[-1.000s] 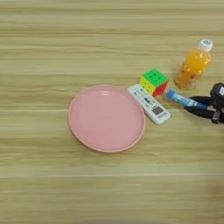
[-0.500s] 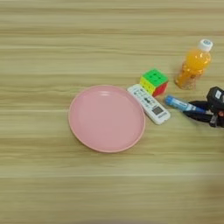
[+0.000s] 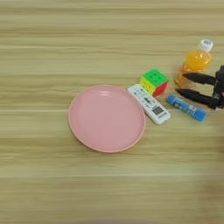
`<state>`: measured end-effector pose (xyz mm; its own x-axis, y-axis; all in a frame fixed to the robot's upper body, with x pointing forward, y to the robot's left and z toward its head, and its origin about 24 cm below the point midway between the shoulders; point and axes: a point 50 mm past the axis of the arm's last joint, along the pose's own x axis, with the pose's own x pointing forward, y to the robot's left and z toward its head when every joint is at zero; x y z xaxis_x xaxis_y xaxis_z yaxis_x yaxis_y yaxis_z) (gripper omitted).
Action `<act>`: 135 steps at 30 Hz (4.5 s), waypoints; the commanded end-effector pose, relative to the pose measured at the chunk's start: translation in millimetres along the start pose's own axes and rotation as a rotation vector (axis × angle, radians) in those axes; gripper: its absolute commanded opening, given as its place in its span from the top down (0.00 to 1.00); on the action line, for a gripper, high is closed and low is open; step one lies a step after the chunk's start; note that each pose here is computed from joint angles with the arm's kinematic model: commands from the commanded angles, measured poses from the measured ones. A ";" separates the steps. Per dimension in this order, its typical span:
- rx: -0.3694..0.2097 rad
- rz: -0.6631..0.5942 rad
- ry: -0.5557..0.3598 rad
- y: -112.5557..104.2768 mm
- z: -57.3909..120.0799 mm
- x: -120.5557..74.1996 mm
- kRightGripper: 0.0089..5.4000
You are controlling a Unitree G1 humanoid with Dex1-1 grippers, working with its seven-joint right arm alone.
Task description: Move the objects on the table
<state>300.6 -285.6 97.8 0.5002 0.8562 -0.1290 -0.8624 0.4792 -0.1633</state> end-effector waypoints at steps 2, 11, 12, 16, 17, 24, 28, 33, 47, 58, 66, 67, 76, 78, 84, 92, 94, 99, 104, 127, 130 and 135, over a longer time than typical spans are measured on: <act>-0.119 0.093 -0.106 6.5 36.6 18.6 0.26; -0.089 0.255 -0.036 42.3 19.7 49.2 0.02; -0.091 0.263 -0.023 44.2 17.7 50.4 0.01; -0.116 0.304 0.047 50.1 9.1 49.7 0.01; -0.125 0.311 0.060 51.7 7.5 49.2 0.01; -0.187 0.236 -0.032 51.2 20.0 77.3 0.01; -0.184 0.276 -0.043 61.9 17.9 91.6 0.01; -0.197 0.289 0.017 68.1 7.4 104.2 0.01; -0.265 0.290 0.189 73.4 -7.8 123.6 0.01; -0.269 0.332 0.214 71.9 -6.3 115.6 0.01; -0.262 0.413 0.246 72.5 -7.3 103.6 0.01; -0.259 0.426 0.246 73.1 -7.5 102.0 0.01; -0.235 0.509 0.209 79.2 -3.5 92.0 0.01; -0.230 0.530 0.207 81.7 -3.4 91.4 0.01; -0.229 0.577 0.229 87.5 -5.5 88.1 0.01; -0.270 0.681 0.325 90.7 -6.4 80.7 0.01; -0.280 0.712 0.351 91.4 -6.9 79.6 0.01; -0.301 0.781 0.412 92.2 -8.1 75.4 0.01; -0.300 0.849 0.451 92.7 -7.2 69.3 0.01; -0.344 1.075 0.353 116.3 11.1 96.7 0.01; -0.355 1.082 0.288 122.8 17.1 105.6 0.01; -0.360 1.102 0.163 136.8 33.3 119.6 0.01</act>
<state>230.2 -120.5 63.0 -0.5132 0.6921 -0.5076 -0.7932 -0.6084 -0.0277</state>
